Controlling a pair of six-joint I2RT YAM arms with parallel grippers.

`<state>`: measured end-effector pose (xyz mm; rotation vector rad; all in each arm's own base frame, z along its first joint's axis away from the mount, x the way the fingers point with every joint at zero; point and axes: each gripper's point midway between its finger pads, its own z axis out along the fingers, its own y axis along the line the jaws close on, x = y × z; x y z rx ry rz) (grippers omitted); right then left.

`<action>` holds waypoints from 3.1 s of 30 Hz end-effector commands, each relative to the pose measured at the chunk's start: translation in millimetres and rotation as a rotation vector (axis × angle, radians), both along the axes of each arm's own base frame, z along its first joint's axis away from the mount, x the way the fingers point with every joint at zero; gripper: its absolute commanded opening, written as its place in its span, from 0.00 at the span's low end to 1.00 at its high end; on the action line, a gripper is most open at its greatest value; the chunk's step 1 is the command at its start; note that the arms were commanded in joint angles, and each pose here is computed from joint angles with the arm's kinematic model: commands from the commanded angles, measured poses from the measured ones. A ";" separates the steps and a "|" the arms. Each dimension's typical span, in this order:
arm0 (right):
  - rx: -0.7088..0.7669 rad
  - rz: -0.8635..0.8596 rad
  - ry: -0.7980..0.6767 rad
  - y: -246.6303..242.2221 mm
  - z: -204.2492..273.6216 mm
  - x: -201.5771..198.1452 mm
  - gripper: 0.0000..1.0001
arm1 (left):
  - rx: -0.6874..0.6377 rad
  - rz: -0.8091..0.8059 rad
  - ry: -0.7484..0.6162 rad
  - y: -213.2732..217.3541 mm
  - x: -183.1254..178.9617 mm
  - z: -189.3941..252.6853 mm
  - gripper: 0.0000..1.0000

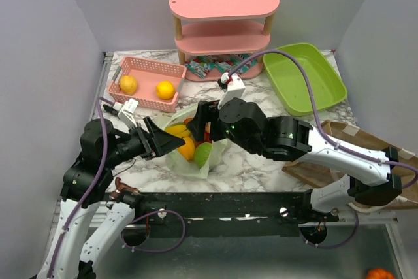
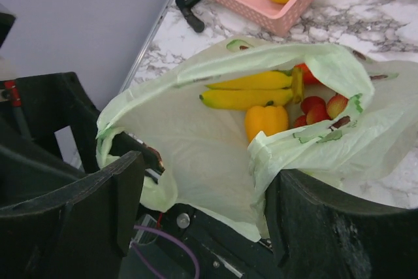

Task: Place the food into the grocery bag and tie it
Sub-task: Adjust the grocery bag at the center of the board.

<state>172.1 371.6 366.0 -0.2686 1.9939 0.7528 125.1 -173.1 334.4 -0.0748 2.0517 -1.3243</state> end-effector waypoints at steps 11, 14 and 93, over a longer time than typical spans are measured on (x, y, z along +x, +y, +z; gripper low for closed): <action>0.259 0.041 -0.111 -5.4 82.7 -4.2 0.76 | -0.248 -0.017 -0.185 -6.5 -8.7 85.9 0.73; 0.317 0.016 -0.185 -16.2 109.9 0.6 0.76 | -0.305 -0.038 -0.229 -9.5 -8.2 108.4 0.73; -0.105 0.268 0.039 -21.5 -0.3 -44.2 0.20 | -0.189 -0.214 -0.113 -32.4 5.3 80.6 0.52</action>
